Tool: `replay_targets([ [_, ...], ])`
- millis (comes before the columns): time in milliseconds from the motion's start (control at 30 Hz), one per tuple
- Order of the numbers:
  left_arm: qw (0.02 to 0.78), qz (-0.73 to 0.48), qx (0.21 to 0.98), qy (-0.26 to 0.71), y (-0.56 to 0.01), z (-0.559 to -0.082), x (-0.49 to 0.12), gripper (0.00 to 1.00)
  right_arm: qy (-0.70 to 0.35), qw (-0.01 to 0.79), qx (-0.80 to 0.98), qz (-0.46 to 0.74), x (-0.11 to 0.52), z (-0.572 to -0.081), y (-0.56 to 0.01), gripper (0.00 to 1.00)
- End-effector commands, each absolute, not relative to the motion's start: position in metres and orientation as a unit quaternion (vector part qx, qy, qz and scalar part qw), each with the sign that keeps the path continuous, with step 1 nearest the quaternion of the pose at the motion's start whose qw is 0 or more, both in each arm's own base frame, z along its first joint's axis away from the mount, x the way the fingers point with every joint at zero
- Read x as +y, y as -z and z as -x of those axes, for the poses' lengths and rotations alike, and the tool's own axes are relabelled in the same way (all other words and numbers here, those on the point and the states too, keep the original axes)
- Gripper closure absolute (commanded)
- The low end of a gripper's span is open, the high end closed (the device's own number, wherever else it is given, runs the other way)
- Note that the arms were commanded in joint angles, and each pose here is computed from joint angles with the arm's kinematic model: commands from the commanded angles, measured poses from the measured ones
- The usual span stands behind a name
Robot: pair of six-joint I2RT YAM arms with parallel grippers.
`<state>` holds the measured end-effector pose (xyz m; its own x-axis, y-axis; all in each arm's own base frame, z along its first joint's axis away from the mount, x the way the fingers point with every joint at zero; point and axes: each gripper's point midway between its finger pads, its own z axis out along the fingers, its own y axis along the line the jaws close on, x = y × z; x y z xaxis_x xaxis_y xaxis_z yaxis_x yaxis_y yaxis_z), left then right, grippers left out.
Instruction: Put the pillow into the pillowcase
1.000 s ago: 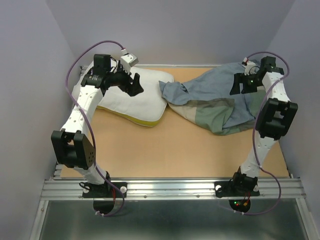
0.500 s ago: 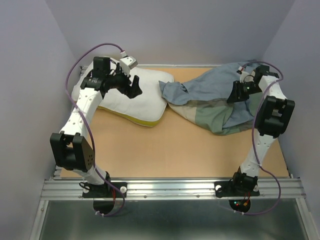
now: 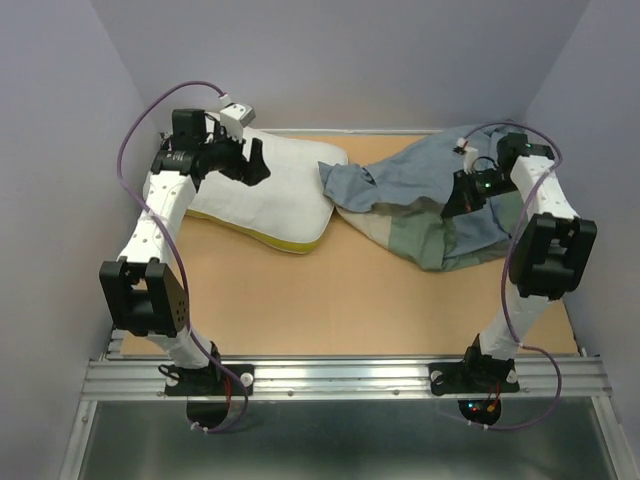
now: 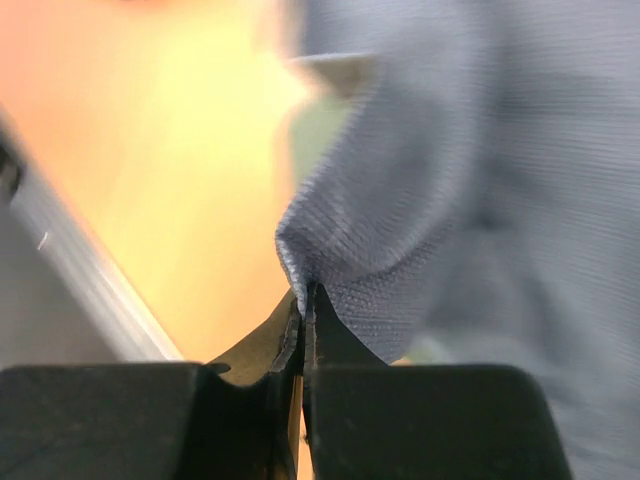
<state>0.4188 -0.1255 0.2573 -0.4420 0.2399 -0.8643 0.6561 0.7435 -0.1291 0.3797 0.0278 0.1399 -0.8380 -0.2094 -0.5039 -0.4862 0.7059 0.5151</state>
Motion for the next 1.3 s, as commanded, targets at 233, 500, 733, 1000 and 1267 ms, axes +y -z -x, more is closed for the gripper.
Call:
replay_targets([
  [233,0.462,-0.157,0.863,0.135,-0.246,-0.480,-0.063,0.10,-0.400,0.049,0.798,0.448,0.188,-0.178,-0.121,0.98],
  [500,0.424,-0.138,0.894,0.042,-0.199,-0.500,-0.023,0.01,-0.353,0.087,0.771,0.523,0.233,-0.167,-0.131,0.06],
  [733,0.377,-0.155,0.905,-0.125,-0.164,-0.541,0.012,0.01,-0.318,0.181,0.802,0.472,0.234,-0.229,-0.165,0.05],
  [1000,0.203,-0.115,0.955,-0.182,-0.067,-0.499,0.073,0.36,-0.295,0.185,0.857,0.380,0.186,-0.280,-0.144,0.07],
  [1267,0.104,-0.041,0.990,-0.081,-0.024,-0.351,0.072,0.39,-0.267,0.176,0.885,0.340,0.164,-0.304,-0.120,0.09],
])
